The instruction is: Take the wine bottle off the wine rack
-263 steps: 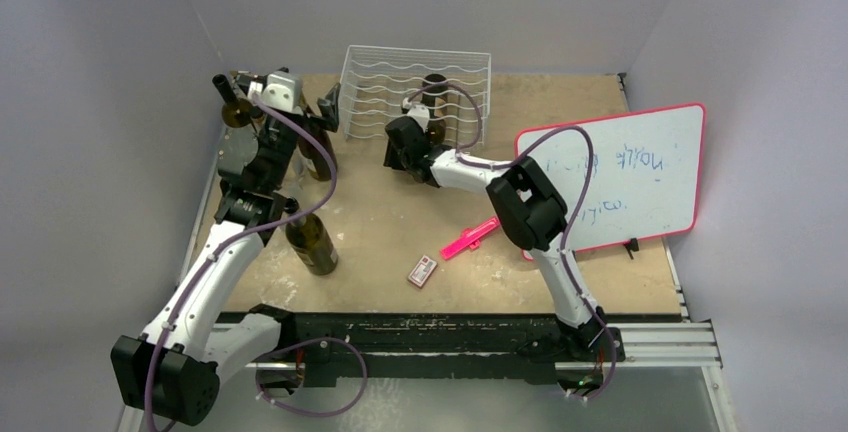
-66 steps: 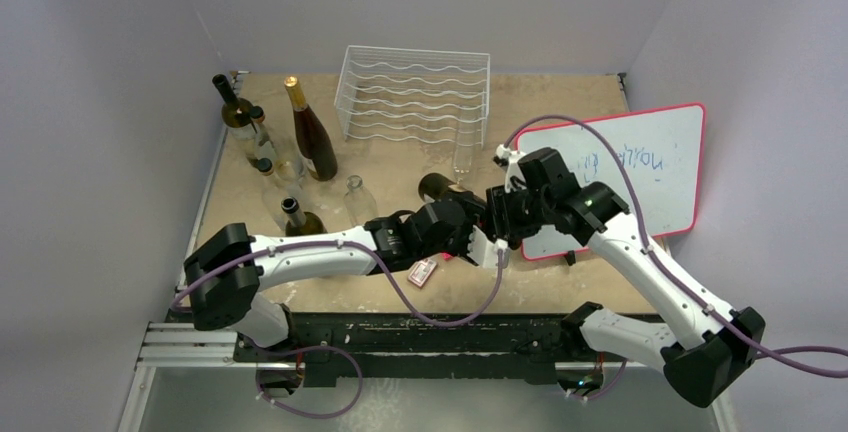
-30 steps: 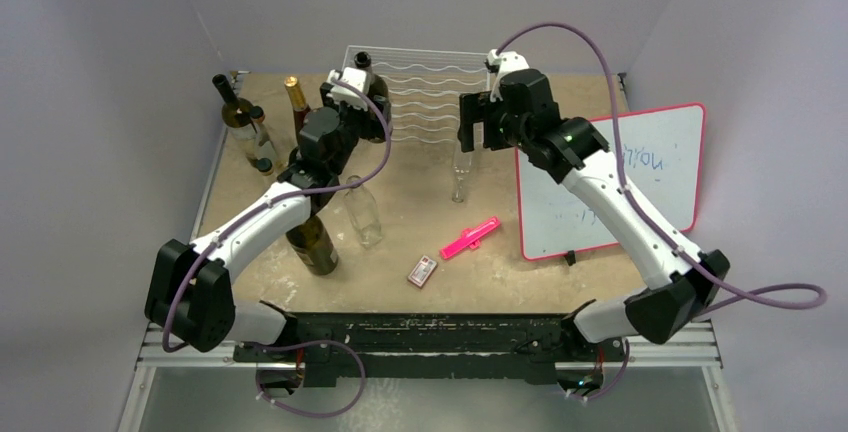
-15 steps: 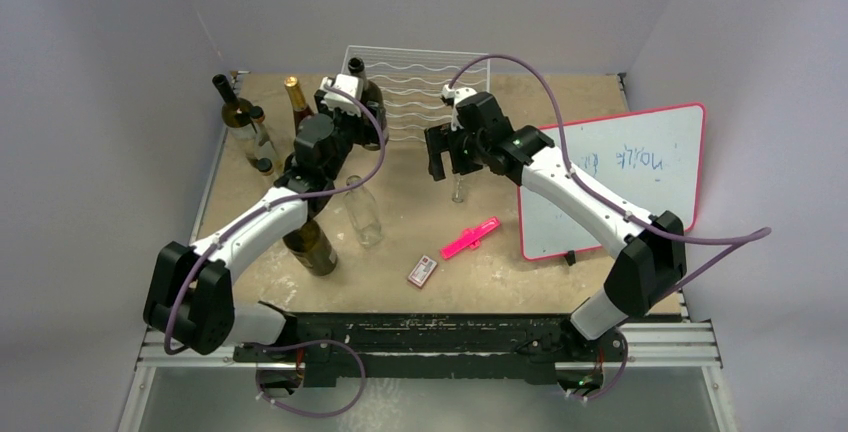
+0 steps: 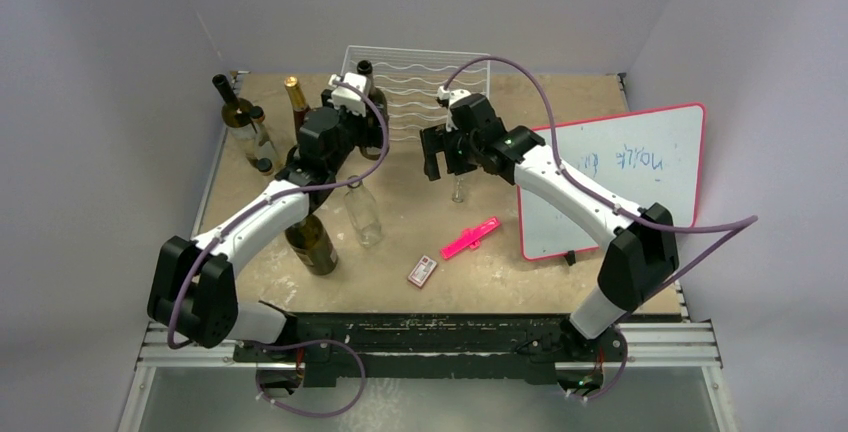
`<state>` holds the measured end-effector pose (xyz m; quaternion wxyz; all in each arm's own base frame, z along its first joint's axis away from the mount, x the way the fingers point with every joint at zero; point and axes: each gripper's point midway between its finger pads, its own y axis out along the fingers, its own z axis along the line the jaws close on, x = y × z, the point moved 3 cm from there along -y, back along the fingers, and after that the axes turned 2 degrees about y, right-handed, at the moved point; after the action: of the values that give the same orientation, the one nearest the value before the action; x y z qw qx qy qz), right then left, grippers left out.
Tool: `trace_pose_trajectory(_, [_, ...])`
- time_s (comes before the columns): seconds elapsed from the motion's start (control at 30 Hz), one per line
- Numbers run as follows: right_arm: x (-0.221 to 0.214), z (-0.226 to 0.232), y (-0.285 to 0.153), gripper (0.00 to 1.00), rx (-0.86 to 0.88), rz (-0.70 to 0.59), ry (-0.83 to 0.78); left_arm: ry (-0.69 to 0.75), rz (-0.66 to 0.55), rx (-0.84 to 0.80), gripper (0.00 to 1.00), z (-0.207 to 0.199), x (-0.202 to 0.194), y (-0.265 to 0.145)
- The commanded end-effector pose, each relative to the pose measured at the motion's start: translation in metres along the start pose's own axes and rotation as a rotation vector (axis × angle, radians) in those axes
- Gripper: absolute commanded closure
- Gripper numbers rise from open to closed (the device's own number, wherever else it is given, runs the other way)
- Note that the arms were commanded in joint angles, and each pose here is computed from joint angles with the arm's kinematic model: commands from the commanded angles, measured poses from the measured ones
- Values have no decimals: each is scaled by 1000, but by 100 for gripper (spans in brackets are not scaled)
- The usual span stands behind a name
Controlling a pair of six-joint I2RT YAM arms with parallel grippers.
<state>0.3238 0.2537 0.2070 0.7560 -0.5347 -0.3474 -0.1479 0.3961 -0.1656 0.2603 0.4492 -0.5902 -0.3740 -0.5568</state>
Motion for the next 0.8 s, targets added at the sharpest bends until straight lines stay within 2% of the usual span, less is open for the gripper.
trace_pose_trajectory(0.0, [17, 13, -15, 5, 63, -75, -3, -8, -258, -42, 100, 1, 86, 1])
trace_pose_trajectory(0.1, [29, 38, -35, 5, 247, -144, -58, 17, -306, -162, 100, -15, 99, -4])
trace_pose_trajectory(0.2, [48, 65, -54, 5, 479, -339, -240, 17, -270, -294, 100, -33, 106, -4])
trace_pose_trajectory(0.23, [56, 69, -57, 5, 506, -416, -287, -7, -253, -312, 100, -36, 108, -3])
trace_pose_trajectory(0.3, [65, 72, -55, 4, 525, -512, -344, -44, -233, -340, 100, -41, 109, -4])
trace_pose_trajectory(0.43, [87, 70, -32, 3, 492, -622, -410, -75, -253, -397, 100, -49, 109, -14])
trace_pose_trajectory(0.53, [98, 65, -13, 2, 432, -705, -402, -80, -232, -431, 100, -54, 107, -17])
trace_pose_trajectory(0.77, [112, 58, 26, 2, 351, -782, -403, -70, -189, -483, 100, -60, 104, -27])
